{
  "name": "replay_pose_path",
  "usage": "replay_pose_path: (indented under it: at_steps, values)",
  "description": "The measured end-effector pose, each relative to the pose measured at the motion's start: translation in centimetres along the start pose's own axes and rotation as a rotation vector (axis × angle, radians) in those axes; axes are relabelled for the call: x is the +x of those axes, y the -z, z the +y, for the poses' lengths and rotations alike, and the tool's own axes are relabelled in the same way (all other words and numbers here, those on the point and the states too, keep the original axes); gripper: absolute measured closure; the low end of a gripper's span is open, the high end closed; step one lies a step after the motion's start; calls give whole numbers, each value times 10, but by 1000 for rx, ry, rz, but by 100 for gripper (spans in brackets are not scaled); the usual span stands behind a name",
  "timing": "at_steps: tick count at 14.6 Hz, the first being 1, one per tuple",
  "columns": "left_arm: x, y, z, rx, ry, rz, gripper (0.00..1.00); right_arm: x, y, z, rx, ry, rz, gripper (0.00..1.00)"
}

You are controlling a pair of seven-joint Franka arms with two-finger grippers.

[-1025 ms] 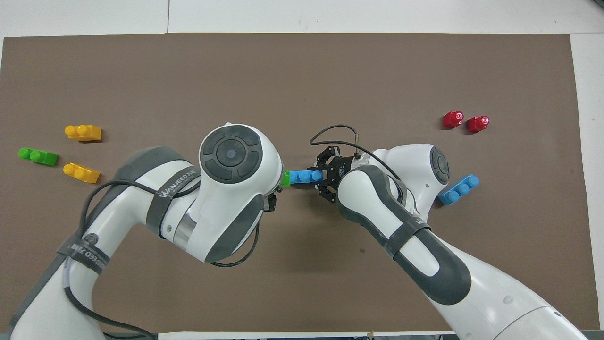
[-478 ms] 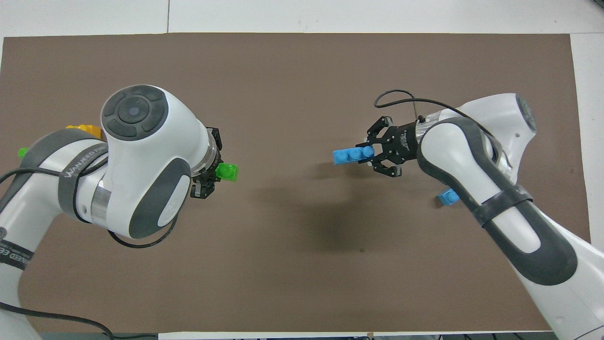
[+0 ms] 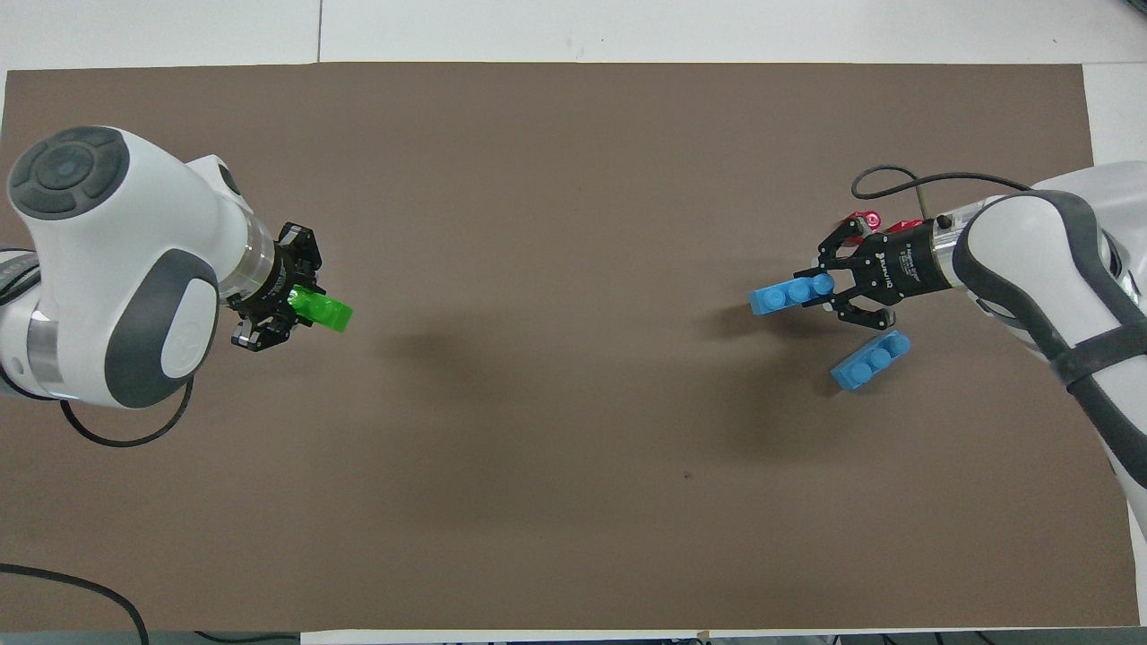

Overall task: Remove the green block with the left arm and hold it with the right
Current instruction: 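Carry the green block with the left gripper while the right gripper carries blue, then lower the blue block with the right gripper beside the other blue block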

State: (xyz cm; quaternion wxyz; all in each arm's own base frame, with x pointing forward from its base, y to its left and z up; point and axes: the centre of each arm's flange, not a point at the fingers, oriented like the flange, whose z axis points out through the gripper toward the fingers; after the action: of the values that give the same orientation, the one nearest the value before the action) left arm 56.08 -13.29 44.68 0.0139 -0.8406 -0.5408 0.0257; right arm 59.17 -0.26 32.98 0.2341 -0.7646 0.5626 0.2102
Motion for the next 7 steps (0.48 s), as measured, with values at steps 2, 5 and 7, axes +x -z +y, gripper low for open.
replay_pose_path:
  at_steps: [2,5,7]
  values:
    - [30,-10,-7,-37,-20,7,65,20,3,8,3,17,0,66]
    - [71,-25,-23,-69,-75,20,65,36,3,14,3,32,-2,66]
    - [94,-33,-35,-82,-113,28,65,42,-3,15,-1,43,-2,66]
